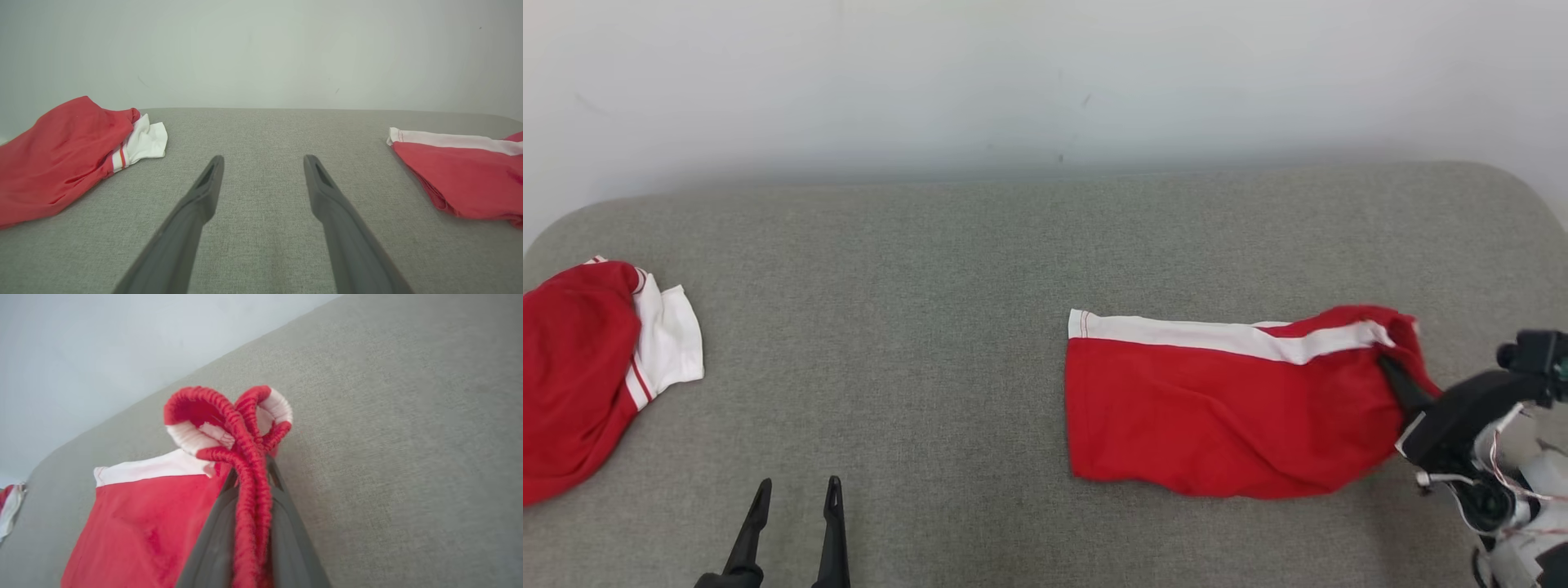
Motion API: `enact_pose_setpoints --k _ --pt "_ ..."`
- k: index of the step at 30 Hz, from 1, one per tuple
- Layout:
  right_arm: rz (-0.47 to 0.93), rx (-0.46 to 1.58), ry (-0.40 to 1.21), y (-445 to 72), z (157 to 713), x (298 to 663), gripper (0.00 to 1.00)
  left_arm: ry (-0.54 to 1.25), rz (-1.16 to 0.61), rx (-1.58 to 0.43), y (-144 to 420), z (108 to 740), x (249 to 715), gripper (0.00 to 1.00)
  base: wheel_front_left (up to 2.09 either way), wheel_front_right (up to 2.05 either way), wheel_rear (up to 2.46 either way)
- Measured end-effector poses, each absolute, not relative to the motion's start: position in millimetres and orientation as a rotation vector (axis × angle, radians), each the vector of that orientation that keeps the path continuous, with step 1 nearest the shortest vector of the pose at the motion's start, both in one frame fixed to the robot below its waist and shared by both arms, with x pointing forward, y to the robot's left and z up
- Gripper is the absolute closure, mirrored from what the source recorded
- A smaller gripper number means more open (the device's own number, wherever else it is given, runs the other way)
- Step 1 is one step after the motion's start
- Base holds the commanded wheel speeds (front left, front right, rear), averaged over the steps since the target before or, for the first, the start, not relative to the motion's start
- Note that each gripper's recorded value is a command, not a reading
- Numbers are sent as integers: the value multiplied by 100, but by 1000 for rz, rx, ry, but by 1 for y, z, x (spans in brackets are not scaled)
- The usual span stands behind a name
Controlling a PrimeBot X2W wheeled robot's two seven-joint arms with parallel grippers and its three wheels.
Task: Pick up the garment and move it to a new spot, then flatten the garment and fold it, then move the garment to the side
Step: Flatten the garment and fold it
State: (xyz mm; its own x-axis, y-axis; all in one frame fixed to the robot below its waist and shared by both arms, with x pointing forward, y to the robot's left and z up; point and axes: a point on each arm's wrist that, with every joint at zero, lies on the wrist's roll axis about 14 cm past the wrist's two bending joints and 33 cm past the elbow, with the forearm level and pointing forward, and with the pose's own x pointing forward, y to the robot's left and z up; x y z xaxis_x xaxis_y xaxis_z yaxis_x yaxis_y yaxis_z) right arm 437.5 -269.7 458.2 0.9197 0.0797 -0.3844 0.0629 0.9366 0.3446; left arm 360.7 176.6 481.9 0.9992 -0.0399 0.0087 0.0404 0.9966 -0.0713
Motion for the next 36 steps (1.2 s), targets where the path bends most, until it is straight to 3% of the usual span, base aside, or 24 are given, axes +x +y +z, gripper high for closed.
enact_pose_setpoints --k 15,24,36 --pt "318 731 558 -154 492 459 100 0 -47 -102 171 480 359 0 0 0 0" --pt "414 634 669 -89 473 466 100 1 -20 -123 176 480 357 0 0 0 0" --pt "403 580 726 -51 442 470 100 16 13 -136 181 475 355 0 0 0 0"
